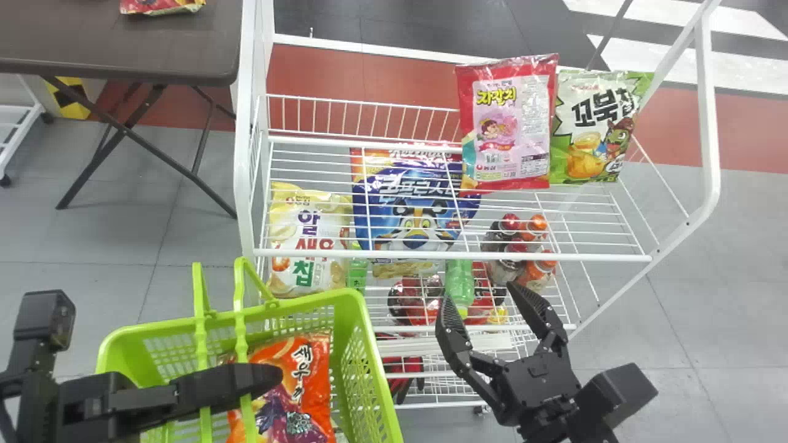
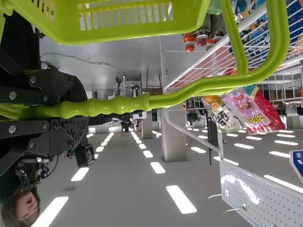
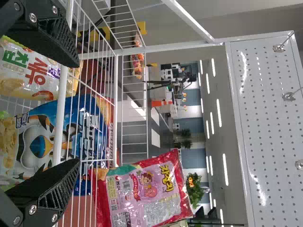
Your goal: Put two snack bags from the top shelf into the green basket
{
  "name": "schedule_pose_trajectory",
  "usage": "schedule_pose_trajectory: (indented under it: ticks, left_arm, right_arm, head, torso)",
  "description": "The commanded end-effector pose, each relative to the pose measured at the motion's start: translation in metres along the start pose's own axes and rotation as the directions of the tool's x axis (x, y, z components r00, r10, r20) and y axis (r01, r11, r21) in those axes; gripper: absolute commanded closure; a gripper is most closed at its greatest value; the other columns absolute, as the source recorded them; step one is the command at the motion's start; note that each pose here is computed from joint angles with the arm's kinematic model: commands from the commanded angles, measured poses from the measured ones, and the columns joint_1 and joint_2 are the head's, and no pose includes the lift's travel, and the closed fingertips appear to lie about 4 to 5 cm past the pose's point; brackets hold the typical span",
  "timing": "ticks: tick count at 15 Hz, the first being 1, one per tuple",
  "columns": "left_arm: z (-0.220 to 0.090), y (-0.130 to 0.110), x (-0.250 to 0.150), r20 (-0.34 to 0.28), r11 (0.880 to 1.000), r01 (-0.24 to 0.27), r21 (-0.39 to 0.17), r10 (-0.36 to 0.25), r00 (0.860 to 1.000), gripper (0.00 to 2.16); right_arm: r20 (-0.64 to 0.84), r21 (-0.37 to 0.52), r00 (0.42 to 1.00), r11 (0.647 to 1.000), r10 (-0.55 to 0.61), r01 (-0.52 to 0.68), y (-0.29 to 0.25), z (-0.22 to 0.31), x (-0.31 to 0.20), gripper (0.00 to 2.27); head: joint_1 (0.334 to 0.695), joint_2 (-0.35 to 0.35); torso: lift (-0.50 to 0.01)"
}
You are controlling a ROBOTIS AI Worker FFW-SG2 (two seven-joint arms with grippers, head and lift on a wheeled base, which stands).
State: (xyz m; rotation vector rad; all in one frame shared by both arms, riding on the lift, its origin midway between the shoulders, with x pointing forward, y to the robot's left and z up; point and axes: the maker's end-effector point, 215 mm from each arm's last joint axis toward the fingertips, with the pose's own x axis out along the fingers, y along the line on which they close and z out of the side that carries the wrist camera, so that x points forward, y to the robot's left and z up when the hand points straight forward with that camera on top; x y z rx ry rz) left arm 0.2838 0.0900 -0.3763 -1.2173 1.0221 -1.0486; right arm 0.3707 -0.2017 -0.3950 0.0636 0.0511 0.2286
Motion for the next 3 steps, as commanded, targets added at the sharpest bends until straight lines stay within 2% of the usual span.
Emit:
schedule_pose_trajectory:
  ticks: [1,3]
  left_arm:
    - [-0.0015,-0.0008,-0.0019,-0.004,1.0,-0.004,0.003,0.004,1.0,2.14]
    - [-0.0015,-0.0008,-0.0018,-0.004,1.0,-0.005,0.005,0.005,1.0,2.14]
  right_arm:
    - [0.002,0.002,1.0,1.0,0.0,0.0,0.001,0.0008,0.0004,0.1]
    - [0.002,0.002,1.0,1.0,0.0,0.0,0.001,0.0008,0.0004,0.1]
  head:
    - [0.695,-0.199]
    - [0.695,-0.196]
  torso:
    - [-0.001]
    - [-0.001]
